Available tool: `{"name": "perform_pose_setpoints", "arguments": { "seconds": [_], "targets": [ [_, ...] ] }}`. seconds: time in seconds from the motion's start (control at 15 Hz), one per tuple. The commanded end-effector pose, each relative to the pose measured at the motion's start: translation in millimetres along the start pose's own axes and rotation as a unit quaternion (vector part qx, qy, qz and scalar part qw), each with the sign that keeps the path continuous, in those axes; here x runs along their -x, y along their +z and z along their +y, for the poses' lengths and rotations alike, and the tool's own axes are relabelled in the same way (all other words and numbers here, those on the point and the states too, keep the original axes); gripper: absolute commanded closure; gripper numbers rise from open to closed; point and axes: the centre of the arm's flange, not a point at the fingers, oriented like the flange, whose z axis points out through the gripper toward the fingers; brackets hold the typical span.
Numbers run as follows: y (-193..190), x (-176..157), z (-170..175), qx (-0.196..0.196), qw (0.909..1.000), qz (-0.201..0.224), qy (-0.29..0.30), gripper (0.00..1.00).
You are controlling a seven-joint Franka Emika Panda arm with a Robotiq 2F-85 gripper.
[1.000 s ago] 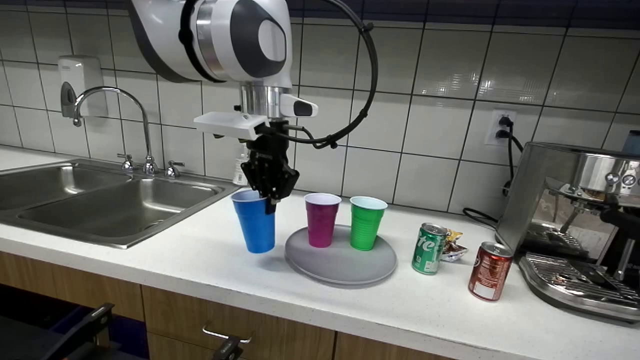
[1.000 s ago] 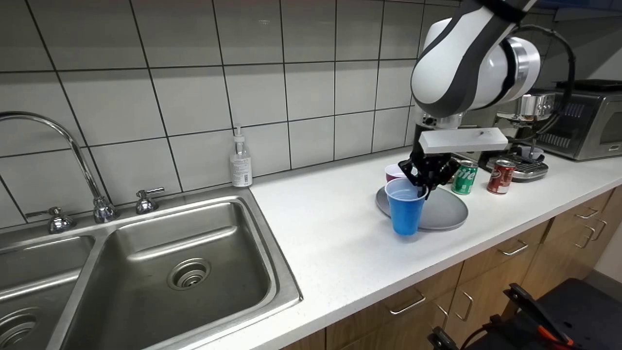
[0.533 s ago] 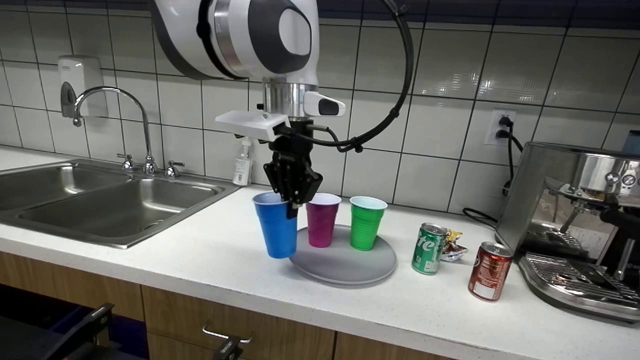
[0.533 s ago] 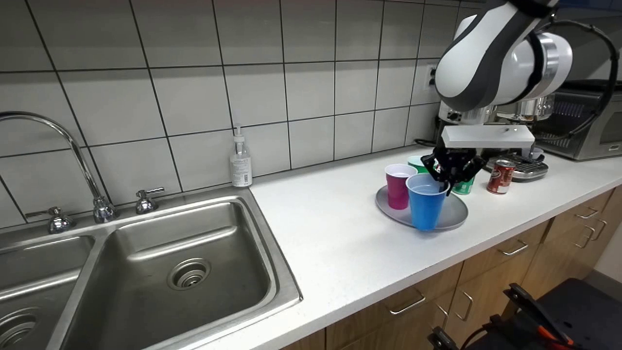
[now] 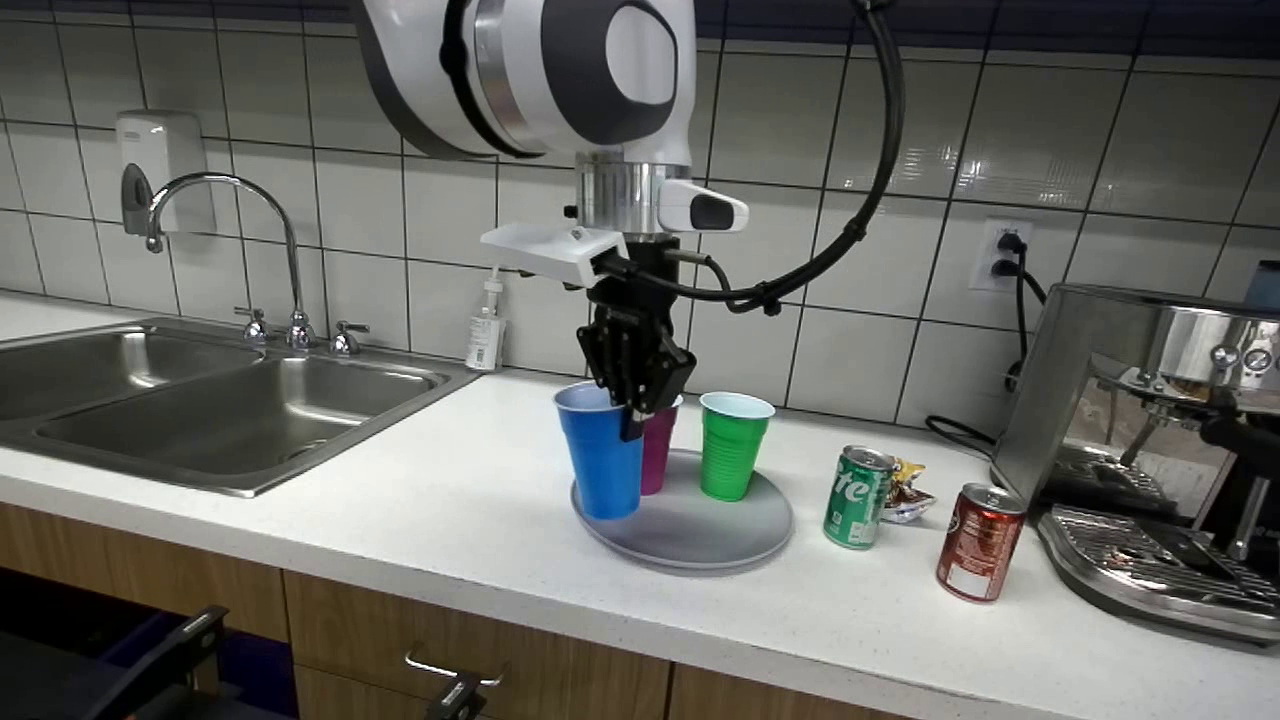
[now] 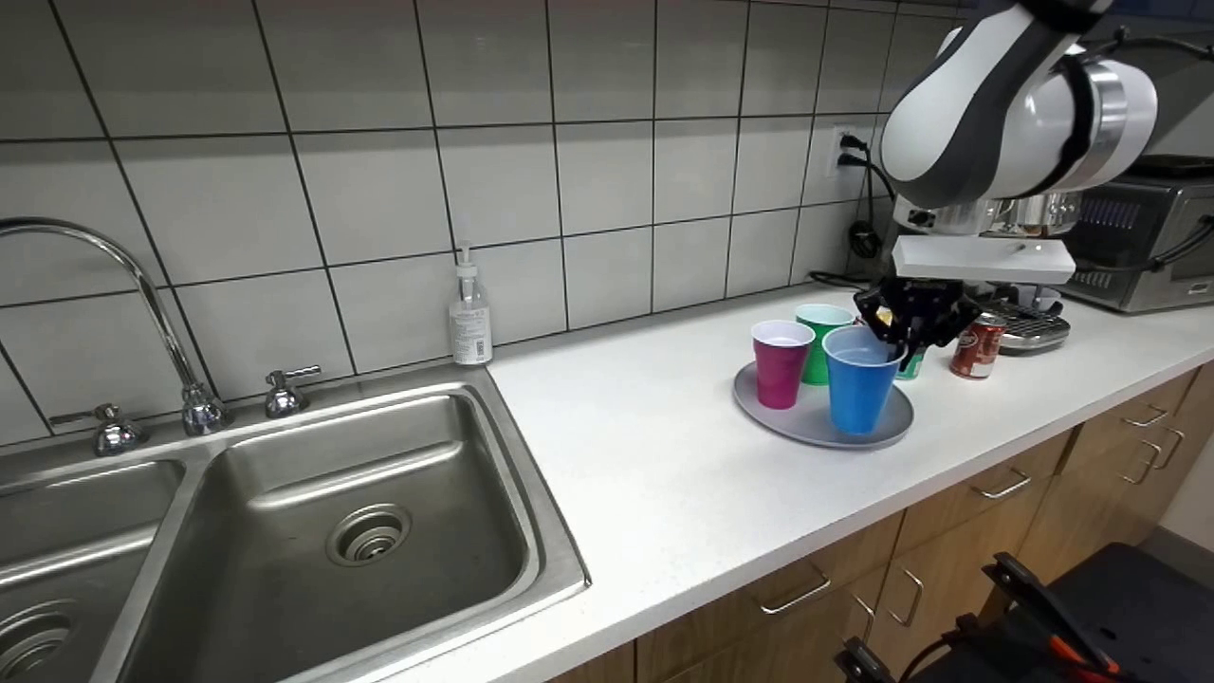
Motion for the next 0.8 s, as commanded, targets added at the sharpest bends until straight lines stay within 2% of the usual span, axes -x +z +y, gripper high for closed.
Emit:
{"name": "perform_pose_setpoints", "arguments": {
  "seconds": [0.0, 0.73],
  "targets": [
    [2, -19, 8, -0.001, 0.9995, 0.012, 0.029, 0.99],
    [27, -59, 20, 0.015, 0.9963, 0.007, 0.085, 0.99]
  ]
}}
